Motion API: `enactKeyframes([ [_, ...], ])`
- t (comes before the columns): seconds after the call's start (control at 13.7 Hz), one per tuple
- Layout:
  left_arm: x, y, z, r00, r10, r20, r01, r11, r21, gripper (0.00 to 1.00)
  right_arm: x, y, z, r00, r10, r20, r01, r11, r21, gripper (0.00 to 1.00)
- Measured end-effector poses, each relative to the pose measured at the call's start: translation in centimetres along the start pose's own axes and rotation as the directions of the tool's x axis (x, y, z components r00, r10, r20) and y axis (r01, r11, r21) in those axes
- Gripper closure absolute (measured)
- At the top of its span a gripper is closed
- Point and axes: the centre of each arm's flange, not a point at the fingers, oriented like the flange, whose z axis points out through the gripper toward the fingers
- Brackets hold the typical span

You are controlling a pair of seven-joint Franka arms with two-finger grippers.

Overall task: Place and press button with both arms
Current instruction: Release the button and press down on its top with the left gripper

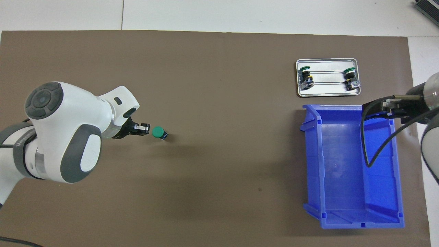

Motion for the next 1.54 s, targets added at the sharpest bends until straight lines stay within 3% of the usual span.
enactKeyframes([
  [0.29,0.6,0.1,0.4,0.997,-0.063,-0.034,0.064,0.998,0.018,0.99,0.0,0.0,0.0,1.000,0.000,0.000,0.000,1.000,0.000,0.00],
  [0.44,0.8,1.0,0.8,0.997,-0.049,-0.068,0.049,0.999,0.011,0.99,0.0,0.0,0.0,1.000,0.000,0.000,0.000,1.000,0.000,0.00],
  [0.8,-0.4,2.9,3.4,0.999,-0.013,-0.040,0.014,1.000,0.020,0.99,0.0,0.0,0.0,1.000,0.000,0.000,0.000,1.000,0.000,0.00],
  [1.1,-0.2,2.9,3.9,0.995,-0.007,-0.097,0.008,1.000,0.012,0.99,0.0,0.0,0.0,1.000,0.000,0.000,0.000,1.000,0.000,0.00],
  [1.54,0.2,2.8,4.2,0.990,0.048,-0.130,-0.046,0.999,0.016,0.99,0.0,0.0,0.0,1.000,0.000,0.000,0.000,1.000,0.000,0.00],
])
